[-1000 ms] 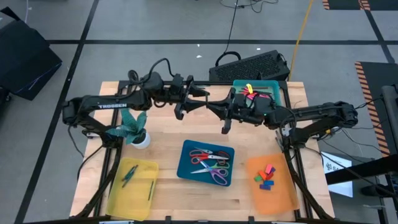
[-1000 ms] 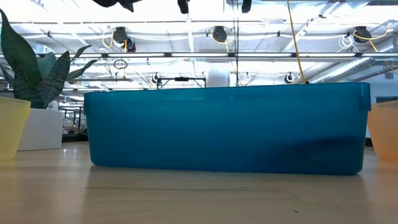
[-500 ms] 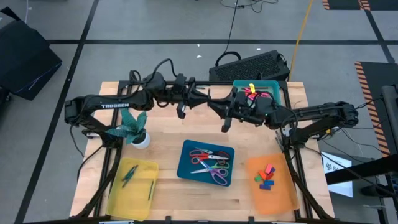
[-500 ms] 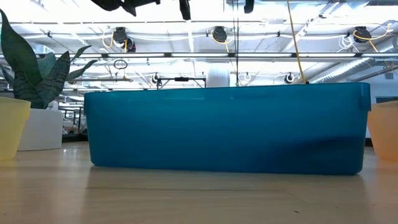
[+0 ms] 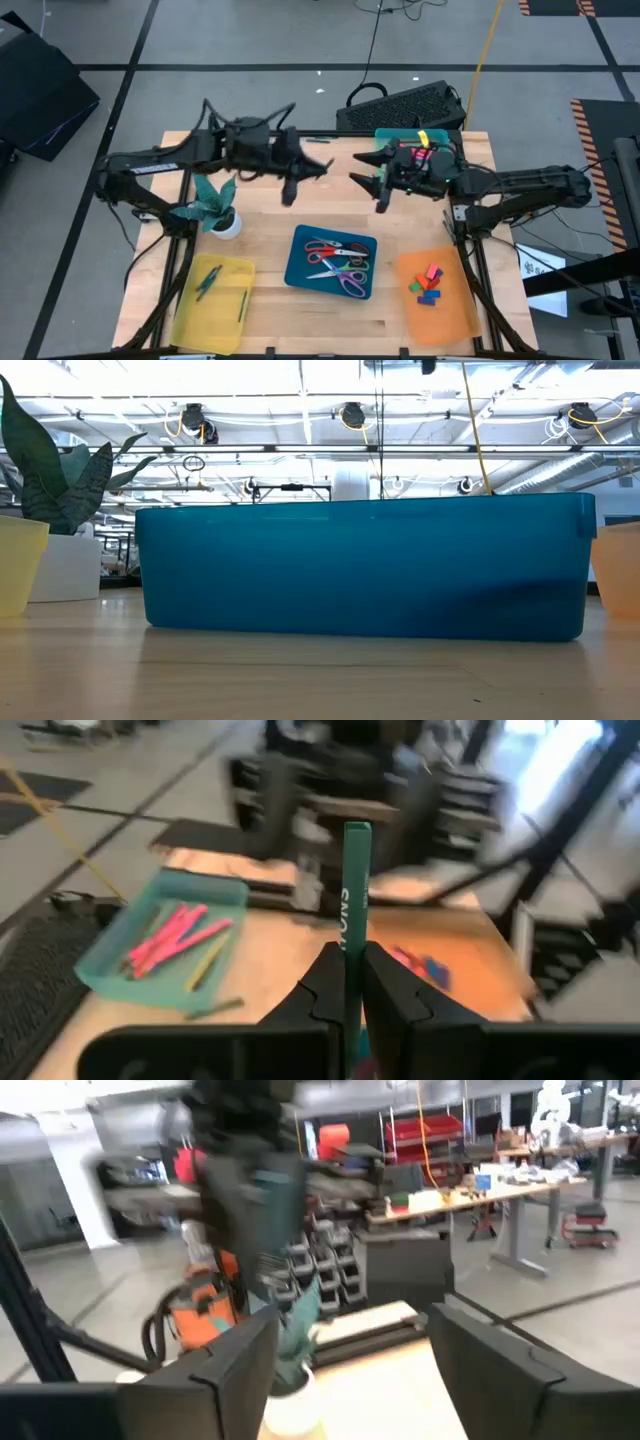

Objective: Sort crayons/erasers/pens/pencils in bins
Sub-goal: Put the green crayon into the yellow bin, then put the green crayons into the yellow bin

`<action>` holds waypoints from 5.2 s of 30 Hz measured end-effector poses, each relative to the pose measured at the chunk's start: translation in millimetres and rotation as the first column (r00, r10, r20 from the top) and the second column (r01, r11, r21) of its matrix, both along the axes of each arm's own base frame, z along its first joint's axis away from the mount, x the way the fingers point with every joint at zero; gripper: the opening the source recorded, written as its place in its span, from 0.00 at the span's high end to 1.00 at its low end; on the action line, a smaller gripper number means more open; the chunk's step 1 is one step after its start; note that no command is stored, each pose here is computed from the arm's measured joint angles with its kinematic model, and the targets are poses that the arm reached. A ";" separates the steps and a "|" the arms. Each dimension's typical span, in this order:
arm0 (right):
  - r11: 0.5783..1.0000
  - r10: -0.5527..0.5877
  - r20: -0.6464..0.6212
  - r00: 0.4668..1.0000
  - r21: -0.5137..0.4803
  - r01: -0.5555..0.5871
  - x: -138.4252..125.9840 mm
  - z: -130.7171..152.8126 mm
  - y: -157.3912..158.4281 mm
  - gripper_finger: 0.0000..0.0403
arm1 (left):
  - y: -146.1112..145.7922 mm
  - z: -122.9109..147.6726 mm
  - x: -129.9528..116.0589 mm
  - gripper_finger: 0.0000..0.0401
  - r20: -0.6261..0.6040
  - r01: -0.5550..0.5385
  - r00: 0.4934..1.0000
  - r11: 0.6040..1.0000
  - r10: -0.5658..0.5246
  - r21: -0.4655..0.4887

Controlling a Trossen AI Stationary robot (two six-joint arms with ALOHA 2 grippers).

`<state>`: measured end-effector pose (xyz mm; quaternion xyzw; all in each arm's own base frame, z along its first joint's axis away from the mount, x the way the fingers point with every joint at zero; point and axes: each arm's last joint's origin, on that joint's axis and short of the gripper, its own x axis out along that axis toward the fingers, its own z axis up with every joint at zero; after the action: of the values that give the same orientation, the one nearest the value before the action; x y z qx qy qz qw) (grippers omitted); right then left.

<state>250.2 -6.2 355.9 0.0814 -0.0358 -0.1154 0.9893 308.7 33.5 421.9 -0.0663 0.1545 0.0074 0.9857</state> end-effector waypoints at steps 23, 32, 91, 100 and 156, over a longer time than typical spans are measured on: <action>0.998 -0.018 -0.502 0.864 0.044 0.046 -12.2 -62.2 73.1 0.40 | -217.9 -81.4 -142.2 0.96 -0.855 -0.388 0.519 0.888 -0.012 -0.248; 0.869 -0.087 -0.737 0.670 0.274 0.413 -44.6 -97.7 80.7 0.40 | -254.1 -175.8 -183.5 0.95 -0.942 -0.631 0.335 0.737 -0.024 -0.243; 0.711 0.541 -0.780 -0.315 0.224 0.666 -87.3 -188.7 7.1 0.47 | -113.3 -92.4 -174.4 0.53 -0.609 -0.578 0.753 0.692 0.250 -0.432; 0.830 0.467 -0.721 -0.512 0.157 0.535 -81.6 -222.5 -45.7 0.47 | -77.9 -58.8 -173.8 0.53 -0.412 -0.603 0.793 0.674 0.449 -0.426; 0.641 0.555 -0.772 -0.309 0.161 0.750 -83.2 -251.9 -27.5 0.82 | -60.0 -41.8 -179.5 0.53 -0.447 -0.471 0.834 0.839 0.323 -0.272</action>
<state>167.0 -33.6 104.1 0.3411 0.8149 -0.2424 0.4010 129.1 -26.6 380.1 -0.2798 0.3255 0.1990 0.8810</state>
